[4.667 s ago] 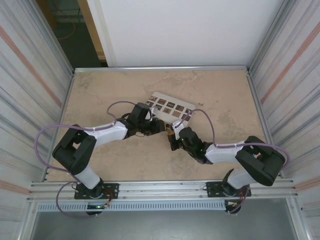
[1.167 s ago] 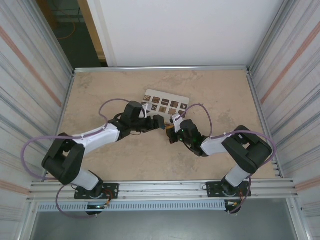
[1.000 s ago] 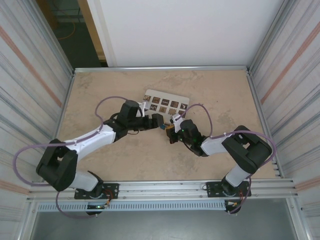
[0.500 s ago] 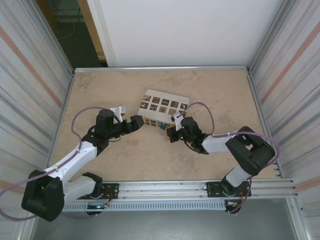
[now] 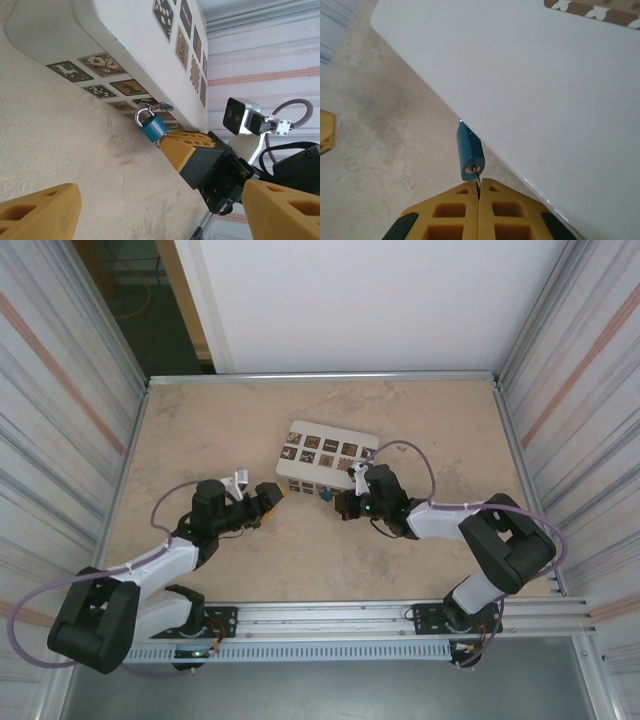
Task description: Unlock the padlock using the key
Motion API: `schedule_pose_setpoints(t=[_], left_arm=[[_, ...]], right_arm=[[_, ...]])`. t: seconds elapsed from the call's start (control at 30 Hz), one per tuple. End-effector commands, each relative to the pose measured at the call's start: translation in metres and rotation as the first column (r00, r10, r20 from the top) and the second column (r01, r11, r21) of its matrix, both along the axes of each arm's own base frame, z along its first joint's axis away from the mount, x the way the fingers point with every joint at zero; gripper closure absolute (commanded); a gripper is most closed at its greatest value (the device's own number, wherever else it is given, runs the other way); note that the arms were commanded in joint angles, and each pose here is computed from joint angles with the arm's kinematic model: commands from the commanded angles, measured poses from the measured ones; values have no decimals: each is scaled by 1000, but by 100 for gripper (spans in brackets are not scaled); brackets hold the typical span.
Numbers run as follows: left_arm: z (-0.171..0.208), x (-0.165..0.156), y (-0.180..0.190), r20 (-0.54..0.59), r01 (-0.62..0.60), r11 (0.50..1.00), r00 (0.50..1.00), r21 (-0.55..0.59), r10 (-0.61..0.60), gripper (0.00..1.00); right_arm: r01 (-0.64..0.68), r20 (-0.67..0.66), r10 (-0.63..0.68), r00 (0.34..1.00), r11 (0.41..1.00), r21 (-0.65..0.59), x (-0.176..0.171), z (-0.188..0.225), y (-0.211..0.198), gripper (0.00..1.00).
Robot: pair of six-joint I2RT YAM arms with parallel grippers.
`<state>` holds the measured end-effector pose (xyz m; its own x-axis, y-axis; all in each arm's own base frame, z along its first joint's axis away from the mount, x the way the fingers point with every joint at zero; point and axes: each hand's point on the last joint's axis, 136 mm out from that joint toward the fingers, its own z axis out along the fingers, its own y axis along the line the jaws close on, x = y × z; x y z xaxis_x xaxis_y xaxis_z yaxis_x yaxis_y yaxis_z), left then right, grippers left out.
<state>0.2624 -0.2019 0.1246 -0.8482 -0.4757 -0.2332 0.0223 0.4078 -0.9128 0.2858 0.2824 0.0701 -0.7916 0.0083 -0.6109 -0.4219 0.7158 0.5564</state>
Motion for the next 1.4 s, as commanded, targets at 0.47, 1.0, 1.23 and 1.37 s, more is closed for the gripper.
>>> schedule_pose_setpoints(t=[0.47,1.0,1.23,1.37], left_arm=[[-2,8,-58,-14,39,986,999,-162,-42,25],[-24,19,-76,-45,-38,973,999,-228,28,42],[-30,19,-82,-59,-44,972,998,-230,31,45],[-33,20,-87,-70,-46,970,997,-241,30,49]], right_arm=[[38,-167,-18,986,992,119,-12,19,9,100],[159,-327,-95,940,972,175,-17,15,11,100],[168,-347,-93,933,967,191,-19,17,19,100],[173,-354,-91,931,963,207,-19,20,24,100]])
